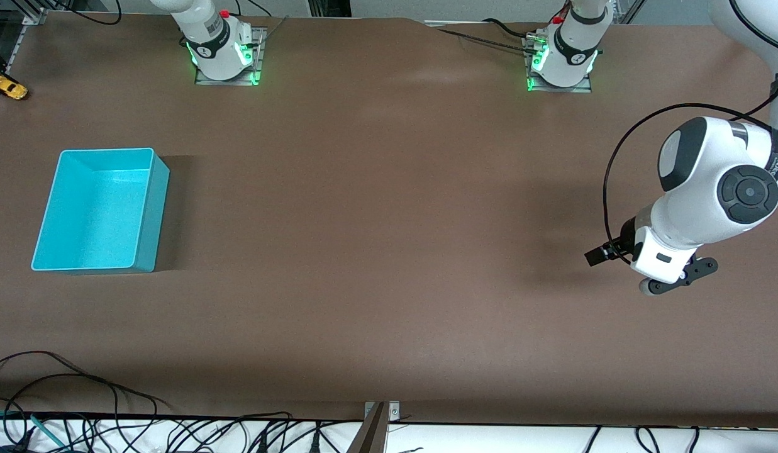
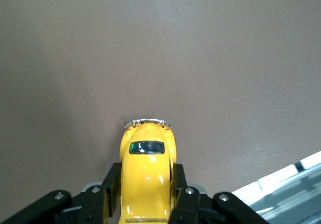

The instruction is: Wind up and store yellow beetle car

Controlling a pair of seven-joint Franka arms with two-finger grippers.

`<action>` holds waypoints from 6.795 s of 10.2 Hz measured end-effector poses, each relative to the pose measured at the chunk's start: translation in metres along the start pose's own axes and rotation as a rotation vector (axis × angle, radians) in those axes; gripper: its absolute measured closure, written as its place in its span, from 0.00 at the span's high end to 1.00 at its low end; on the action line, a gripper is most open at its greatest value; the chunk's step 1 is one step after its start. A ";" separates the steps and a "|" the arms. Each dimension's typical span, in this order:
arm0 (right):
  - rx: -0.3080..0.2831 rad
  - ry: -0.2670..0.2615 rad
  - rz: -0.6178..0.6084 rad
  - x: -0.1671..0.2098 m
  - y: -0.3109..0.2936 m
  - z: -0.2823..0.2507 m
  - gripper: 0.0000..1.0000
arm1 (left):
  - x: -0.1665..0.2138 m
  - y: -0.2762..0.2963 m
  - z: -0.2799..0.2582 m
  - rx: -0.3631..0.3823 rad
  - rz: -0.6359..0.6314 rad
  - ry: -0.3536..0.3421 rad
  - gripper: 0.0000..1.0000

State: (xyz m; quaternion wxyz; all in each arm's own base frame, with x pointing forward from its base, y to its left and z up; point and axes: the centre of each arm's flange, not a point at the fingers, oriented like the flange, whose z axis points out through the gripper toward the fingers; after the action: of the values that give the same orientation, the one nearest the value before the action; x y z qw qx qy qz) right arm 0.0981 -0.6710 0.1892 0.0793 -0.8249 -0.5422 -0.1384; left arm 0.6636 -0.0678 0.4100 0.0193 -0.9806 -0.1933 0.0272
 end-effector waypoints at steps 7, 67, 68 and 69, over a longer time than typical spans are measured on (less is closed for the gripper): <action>0.003 0.042 -0.121 0.062 0.064 -0.039 0.45 | 0.000 0.000 0.000 0.000 0.000 0.000 1.00; 0.229 -0.276 -0.709 0.660 0.206 0.094 0.45 | -0.001 0.002 -0.001 0.002 0.003 -0.003 1.00; 0.253 -0.260 -0.731 0.641 0.201 0.097 0.45 | -0.002 0.003 -0.001 0.002 0.005 -0.003 1.00; 0.279 -0.244 -0.735 0.624 0.193 0.104 0.45 | -0.002 0.003 -0.001 0.002 0.006 -0.003 1.00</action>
State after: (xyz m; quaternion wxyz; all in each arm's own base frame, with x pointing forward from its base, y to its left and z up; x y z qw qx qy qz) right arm 0.5228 -0.1740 0.2905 0.0708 -0.5679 -0.8199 0.0160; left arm 0.6629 -0.0716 0.4109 0.0201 -0.9811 -0.1904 0.0289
